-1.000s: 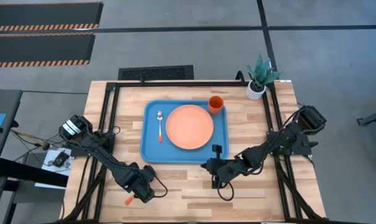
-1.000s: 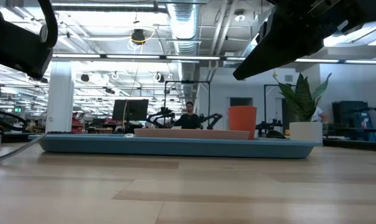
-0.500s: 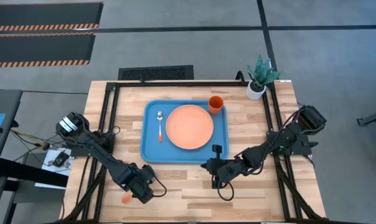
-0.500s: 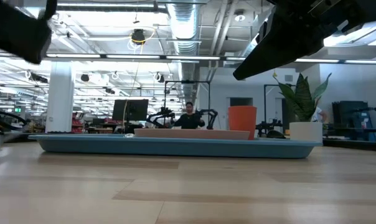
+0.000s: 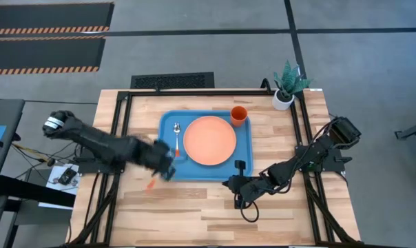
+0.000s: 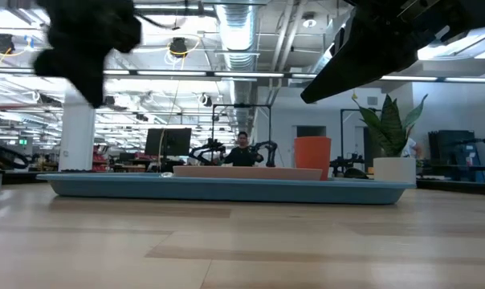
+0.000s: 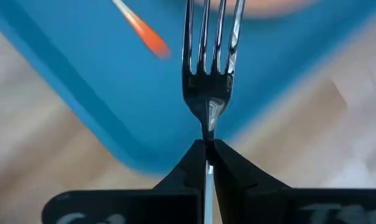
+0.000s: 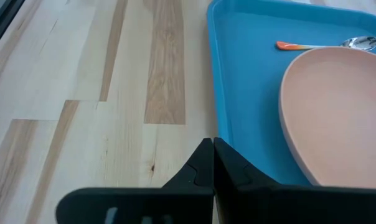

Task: Pick and place plate/cup/fork/spoon on tray
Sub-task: Put the orange fork on the blue tray to the left of the orange spoon

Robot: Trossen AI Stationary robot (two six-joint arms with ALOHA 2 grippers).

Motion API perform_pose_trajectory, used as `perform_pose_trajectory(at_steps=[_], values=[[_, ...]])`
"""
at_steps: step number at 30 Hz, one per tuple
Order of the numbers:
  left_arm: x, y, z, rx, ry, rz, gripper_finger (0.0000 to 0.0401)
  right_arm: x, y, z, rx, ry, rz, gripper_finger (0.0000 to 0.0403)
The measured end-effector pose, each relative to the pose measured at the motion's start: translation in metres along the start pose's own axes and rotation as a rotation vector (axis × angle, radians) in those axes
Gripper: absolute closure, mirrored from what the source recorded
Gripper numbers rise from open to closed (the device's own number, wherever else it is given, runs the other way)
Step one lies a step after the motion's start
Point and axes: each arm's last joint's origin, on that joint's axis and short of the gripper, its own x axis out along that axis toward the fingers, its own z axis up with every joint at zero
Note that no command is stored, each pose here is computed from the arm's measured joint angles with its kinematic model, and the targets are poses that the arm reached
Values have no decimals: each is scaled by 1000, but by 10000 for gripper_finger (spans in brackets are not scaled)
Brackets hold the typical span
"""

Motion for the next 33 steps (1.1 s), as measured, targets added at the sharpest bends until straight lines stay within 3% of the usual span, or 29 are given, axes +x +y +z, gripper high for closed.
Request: perform_pose_trajectory(at_steps=[4, 12, 20, 24, 33], values=[[12, 31, 38, -73, -53, 46, 401, 0, 0, 0, 0, 0, 0, 391], [30, 70, 86, -226, -129, -31, 401, 0, 0, -1, 26, 10, -2, 391], [35, 87, 93, -260, -128, 78, 401, -1, 2, -2, 31, 15, 4, 391], [39, 84, 96, -294, -146, 69, 401, -1, 1, -3, 35, 21, 1, 391], [44, 86, 95, -470, -182, 96, 401, 2, -6, -5, 109, 67, -4, 391]])
